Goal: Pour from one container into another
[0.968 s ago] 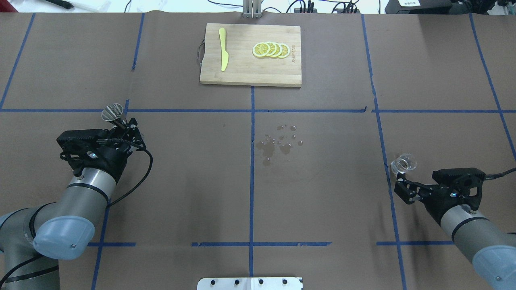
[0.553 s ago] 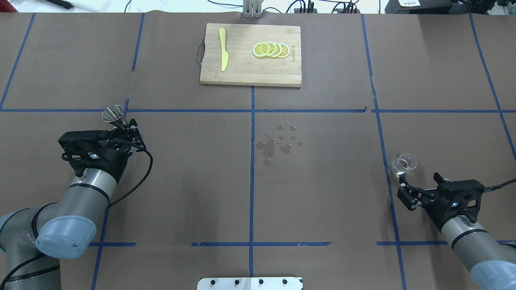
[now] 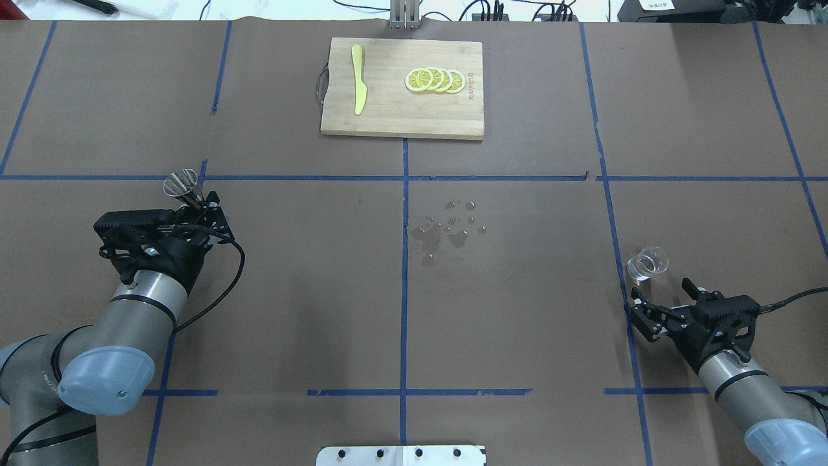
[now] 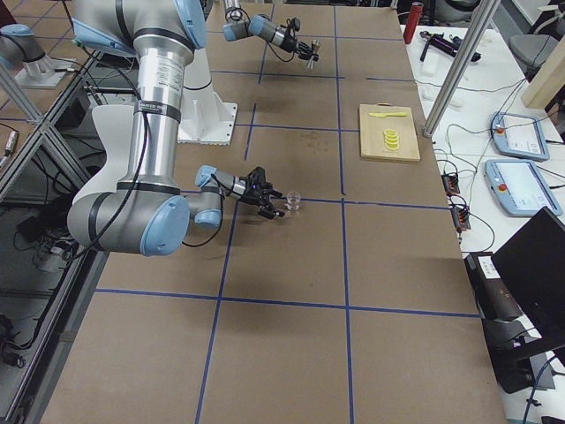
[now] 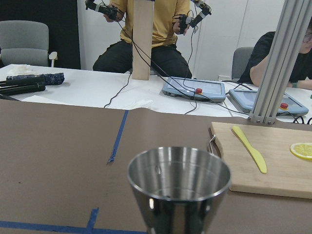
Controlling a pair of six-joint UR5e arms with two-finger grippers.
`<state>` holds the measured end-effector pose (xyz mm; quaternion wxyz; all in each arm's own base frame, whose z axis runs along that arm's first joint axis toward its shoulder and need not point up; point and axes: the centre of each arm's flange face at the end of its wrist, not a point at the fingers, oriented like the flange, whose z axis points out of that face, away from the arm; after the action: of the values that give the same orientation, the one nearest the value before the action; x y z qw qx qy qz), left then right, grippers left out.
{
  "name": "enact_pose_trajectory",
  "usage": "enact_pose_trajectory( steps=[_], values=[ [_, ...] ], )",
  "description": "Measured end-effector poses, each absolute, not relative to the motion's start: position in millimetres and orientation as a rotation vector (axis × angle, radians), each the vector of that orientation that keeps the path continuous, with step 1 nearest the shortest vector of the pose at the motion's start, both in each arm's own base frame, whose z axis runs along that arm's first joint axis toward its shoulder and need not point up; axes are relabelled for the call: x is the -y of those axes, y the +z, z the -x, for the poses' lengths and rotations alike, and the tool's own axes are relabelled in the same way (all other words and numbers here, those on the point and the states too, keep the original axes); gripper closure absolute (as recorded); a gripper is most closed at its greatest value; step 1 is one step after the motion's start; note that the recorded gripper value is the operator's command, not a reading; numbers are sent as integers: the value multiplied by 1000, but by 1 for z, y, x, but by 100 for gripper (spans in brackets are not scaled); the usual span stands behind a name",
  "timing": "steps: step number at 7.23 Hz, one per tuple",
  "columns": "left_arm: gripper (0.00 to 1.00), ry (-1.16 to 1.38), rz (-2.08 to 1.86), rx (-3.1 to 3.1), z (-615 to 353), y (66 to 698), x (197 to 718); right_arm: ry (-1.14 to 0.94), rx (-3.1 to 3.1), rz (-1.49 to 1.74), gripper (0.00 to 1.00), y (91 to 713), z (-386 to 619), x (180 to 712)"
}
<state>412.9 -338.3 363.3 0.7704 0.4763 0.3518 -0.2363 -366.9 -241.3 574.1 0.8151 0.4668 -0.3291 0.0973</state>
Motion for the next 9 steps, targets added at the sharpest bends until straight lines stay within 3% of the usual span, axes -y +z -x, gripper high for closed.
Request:
enact_pose_trajectory(
  steps=[9],
  values=[
    [100, -507, -1031, -737, -418, 377, 341, 268, 682, -1052, 2, 560, 391, 278]
  ],
)
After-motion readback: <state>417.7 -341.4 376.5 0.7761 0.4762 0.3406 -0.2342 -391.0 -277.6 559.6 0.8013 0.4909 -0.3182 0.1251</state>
